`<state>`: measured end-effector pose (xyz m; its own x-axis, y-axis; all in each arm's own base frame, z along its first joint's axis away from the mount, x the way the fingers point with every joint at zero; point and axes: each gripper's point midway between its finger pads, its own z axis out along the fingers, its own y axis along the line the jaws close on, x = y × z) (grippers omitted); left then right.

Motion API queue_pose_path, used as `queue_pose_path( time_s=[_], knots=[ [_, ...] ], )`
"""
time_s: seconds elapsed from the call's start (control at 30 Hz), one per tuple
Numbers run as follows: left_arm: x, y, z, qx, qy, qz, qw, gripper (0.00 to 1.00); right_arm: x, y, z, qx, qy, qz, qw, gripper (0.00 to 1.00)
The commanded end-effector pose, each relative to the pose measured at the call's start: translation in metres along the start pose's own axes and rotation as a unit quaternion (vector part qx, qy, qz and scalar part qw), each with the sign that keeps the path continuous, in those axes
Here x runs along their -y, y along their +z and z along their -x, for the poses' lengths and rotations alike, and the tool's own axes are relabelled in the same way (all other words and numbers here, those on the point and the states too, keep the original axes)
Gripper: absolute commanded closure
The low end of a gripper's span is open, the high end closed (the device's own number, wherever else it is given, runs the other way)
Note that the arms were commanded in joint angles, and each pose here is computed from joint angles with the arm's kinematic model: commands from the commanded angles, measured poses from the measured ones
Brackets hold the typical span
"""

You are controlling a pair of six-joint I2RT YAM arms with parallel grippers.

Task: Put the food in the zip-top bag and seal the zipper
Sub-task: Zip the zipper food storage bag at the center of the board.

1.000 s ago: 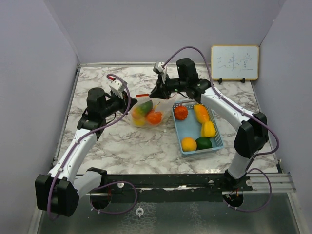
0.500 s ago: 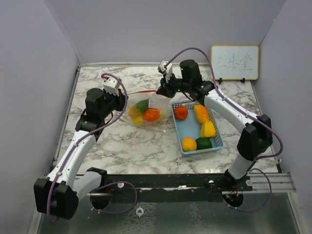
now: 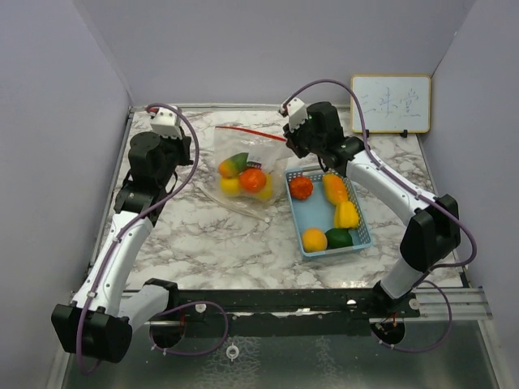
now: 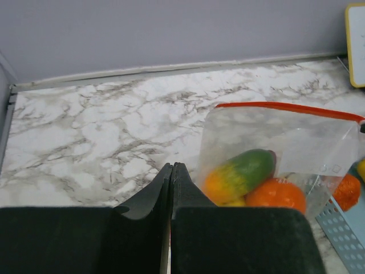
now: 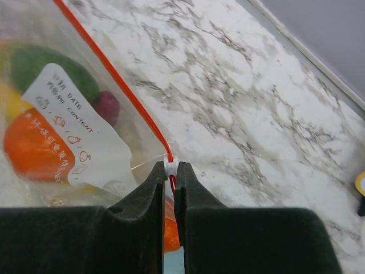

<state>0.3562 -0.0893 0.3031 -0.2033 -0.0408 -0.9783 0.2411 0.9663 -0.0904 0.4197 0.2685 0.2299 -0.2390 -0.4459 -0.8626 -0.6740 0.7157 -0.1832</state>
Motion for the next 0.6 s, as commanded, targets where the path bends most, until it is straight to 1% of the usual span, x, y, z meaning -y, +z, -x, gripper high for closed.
queue_pose_path(
  time_s=[0.0,0.1,0.17,0.23,0.3,0.33,0.37,0.4,0.43,0.47,0.5,0.53,0.57],
  knots=[
    [-0.022,-0.007,0.036,0.039,0.006,0.061,0.997,1.00,0.033,-0.022,0.014,0.002,0.014,-0.066,0.998,0.91],
    [-0.034,-0.008,0.034,0.035,0.018,0.091,0.995,1.00,0.034,-0.026,0.027,0.016,0.022,-0.065,0.998,0.89],
    [-0.034,-0.008,0.032,0.031,0.024,0.090,0.995,1.00,0.026,-0.027,0.034,0.027,0.020,-0.041,0.999,0.90],
    [-0.023,-0.006,0.032,0.036,0.028,0.057,0.997,1.00,0.010,-0.029,0.044,0.045,0.018,0.006,0.999,0.95],
    [-0.001,-0.003,0.035,0.043,0.050,-0.010,0.998,1.00,-0.011,-0.032,0.053,0.065,0.016,0.068,0.995,0.97],
    [0.017,-0.003,0.037,0.047,0.068,-0.062,0.995,1.00,-0.022,-0.034,0.056,0.073,0.016,0.098,0.992,0.97],
    [0.033,-0.004,0.042,0.055,0.088,-0.111,0.988,0.97,-0.031,-0.036,0.059,0.079,0.016,0.124,0.989,0.97],
    [0.051,-0.007,0.048,0.063,0.104,-0.163,0.979,0.81,-0.038,-0.037,0.059,0.082,0.016,0.145,0.986,0.97],
    [0.064,-0.010,0.054,0.073,0.117,-0.202,0.970,0.58,-0.045,-0.039,0.058,0.082,0.016,0.164,0.983,0.97],
    [0.075,-0.012,0.058,0.083,0.130,-0.235,0.960,0.47,-0.051,-0.040,0.057,0.083,0.015,0.179,0.980,0.97],
    [0.091,-0.017,0.058,0.090,0.147,-0.288,0.942,0.44,-0.055,-0.042,0.056,0.082,0.014,0.191,0.978,0.97],
    [0.101,-0.019,0.056,0.093,0.160,-0.326,0.927,0.43,-0.058,-0.044,0.055,0.084,0.013,0.201,0.976,0.97],
    [0.108,-0.017,0.052,0.090,0.163,-0.352,0.917,0.43,-0.061,-0.046,0.054,0.085,0.012,0.207,0.975,0.97]
  ],
)
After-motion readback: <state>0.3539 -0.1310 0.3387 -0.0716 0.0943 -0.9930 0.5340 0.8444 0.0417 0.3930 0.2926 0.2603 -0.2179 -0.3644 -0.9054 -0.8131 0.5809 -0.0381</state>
